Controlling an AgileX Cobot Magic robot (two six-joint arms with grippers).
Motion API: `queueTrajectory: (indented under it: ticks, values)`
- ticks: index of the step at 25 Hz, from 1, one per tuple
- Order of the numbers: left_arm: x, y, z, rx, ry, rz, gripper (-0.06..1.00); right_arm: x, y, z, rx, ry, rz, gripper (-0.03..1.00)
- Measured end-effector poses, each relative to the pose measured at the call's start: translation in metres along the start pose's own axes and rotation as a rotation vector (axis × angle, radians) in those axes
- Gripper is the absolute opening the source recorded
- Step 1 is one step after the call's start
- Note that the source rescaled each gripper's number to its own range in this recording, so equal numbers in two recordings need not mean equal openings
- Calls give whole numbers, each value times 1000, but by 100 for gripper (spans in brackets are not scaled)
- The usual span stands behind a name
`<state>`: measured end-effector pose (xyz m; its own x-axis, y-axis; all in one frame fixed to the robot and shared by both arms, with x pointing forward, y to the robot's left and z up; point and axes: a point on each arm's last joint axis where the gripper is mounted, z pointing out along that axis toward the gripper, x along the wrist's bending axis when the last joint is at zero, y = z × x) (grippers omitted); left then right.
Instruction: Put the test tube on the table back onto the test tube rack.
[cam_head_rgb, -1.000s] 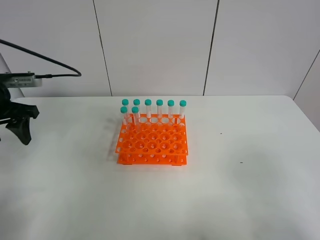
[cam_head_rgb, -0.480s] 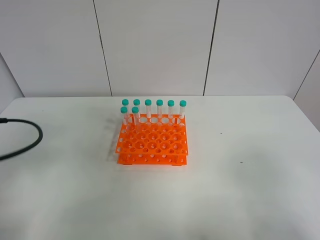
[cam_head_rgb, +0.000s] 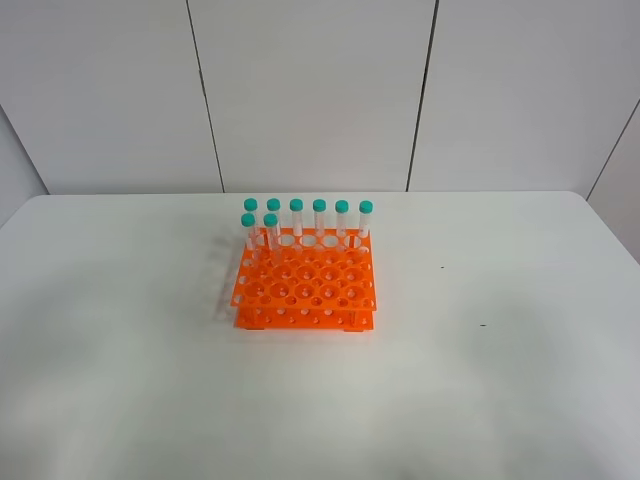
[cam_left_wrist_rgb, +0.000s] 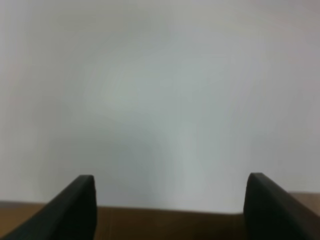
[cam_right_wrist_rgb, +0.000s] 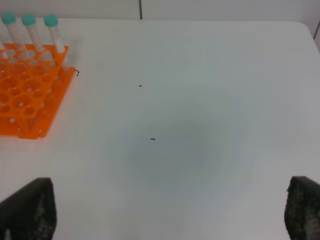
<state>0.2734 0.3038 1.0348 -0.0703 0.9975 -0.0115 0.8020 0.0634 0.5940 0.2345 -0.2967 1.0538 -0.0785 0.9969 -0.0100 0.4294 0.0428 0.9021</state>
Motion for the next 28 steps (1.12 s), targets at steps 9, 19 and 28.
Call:
queueTrajectory:
  ticks: [9, 19, 28]
  values:
    - [0, -7, -7, -70, -9, 12, 100, 0, 0, 0, 0, 0, 0, 100]
    - [1, -21, -20, -204, -51, 46, 100, 0, 0, 0, 0, 0, 0, 100]
    - [2, -34, -29, -317, -22, 0, 100, 0, 0, 0, 0, 0, 0, 100]
